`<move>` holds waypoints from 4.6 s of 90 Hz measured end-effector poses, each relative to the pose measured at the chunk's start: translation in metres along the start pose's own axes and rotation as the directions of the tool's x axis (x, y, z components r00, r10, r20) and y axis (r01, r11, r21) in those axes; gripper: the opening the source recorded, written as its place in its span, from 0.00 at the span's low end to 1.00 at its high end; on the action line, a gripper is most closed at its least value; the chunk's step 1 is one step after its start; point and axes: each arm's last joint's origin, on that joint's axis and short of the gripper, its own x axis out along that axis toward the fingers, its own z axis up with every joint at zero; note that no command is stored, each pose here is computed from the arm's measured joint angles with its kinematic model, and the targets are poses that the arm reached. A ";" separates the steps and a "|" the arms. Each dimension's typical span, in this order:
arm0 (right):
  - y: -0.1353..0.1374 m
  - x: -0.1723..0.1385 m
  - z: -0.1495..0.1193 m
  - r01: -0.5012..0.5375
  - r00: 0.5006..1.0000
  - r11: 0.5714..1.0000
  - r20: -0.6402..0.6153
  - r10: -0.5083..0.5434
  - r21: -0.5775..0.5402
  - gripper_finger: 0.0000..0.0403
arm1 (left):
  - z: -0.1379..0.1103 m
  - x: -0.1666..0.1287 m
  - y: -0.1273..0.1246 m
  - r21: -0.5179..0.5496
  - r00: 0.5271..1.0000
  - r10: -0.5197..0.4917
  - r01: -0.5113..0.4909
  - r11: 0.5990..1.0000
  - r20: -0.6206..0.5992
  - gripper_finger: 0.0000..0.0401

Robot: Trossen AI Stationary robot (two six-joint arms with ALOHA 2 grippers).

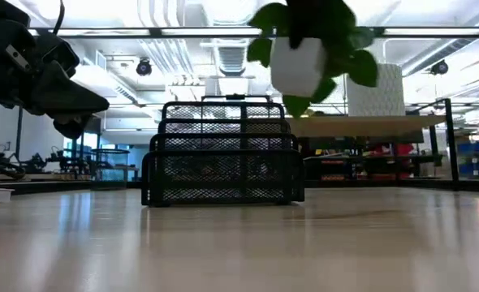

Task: Stock shelves
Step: Put the white potted plant on the shelf, then put the white notebook into the black mesh bookshelf

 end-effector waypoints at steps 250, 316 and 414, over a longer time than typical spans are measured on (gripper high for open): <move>-0.187 0.058 0.054 -0.043 0.999 0.933 -0.013 0.051 0.357 0.00 | 0.000 0.000 0.000 0.000 1.000 0.000 0.000 1.000 0.000 0.02; -0.182 0.057 0.056 -0.043 0.999 0.931 -0.001 0.047 0.362 0.03 | 0.000 0.000 0.000 0.000 1.000 0.000 0.000 1.000 0.000 0.02; -0.172 0.028 0.060 -0.036 0.984 0.925 0.177 -0.034 0.377 0.18 | 0.000 0.000 0.000 0.000 1.000 0.000 0.000 1.000 0.000 0.02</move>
